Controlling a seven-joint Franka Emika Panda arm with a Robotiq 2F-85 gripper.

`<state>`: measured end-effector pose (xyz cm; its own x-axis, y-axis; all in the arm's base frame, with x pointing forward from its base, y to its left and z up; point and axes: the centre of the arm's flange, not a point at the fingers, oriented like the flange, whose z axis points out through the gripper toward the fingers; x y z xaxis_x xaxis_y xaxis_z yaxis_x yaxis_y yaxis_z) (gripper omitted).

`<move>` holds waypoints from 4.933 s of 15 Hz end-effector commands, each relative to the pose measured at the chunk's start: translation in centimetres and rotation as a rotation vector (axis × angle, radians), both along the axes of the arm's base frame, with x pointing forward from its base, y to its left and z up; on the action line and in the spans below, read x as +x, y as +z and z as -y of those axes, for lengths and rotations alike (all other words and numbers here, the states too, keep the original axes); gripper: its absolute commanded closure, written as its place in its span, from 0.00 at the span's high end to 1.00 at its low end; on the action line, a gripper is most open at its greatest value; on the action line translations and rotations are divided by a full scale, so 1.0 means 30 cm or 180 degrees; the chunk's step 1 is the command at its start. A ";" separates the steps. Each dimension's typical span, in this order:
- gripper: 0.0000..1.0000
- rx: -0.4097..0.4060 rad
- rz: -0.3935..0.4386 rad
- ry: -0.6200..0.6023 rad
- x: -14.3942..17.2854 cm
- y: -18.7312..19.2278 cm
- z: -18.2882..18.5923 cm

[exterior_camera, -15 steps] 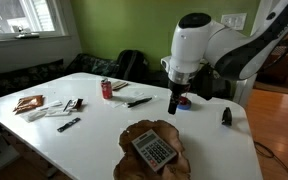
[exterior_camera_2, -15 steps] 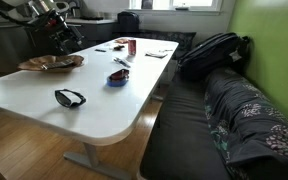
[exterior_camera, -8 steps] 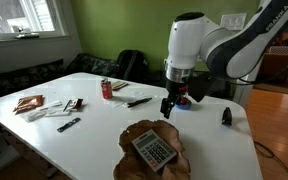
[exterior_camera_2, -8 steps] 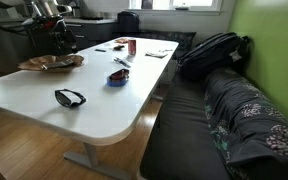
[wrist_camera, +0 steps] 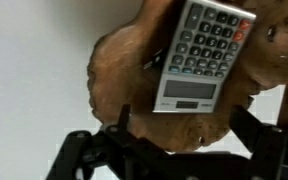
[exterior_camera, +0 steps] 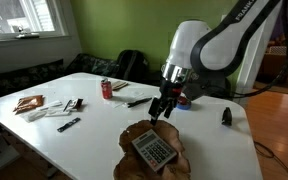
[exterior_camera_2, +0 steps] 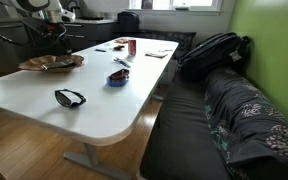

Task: Take the calculator off of the wooden plate

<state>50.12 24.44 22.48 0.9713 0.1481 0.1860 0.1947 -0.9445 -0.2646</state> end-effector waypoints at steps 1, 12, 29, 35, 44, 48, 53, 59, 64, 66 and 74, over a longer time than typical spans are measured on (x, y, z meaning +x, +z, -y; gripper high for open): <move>1.00 0.0460 -0.0034 0.0435 -0.021 -0.005 0.038; 1.00 0.0602 -0.0210 0.0571 -0.013 -0.046 0.112; 1.00 0.1562 -0.0393 0.0889 0.160 -0.095 0.398; 1.00 0.1553 -0.0423 0.1175 0.155 -0.178 0.331; 1.00 0.1415 -0.0168 0.1129 0.178 -0.264 0.270; 1.00 0.1600 -0.0262 0.1105 0.232 -0.266 0.234; 1.00 0.1679 -0.0276 0.1197 0.206 -0.256 0.239; 1.00 0.1496 -0.0376 0.1563 0.211 -0.323 0.137; 1.00 0.1381 -0.0343 0.1560 0.239 -0.323 0.095; 1.00 0.1337 -0.0256 0.1448 0.256 -0.333 0.078; 0.36 0.1483 -0.0451 0.1109 0.281 -0.371 0.023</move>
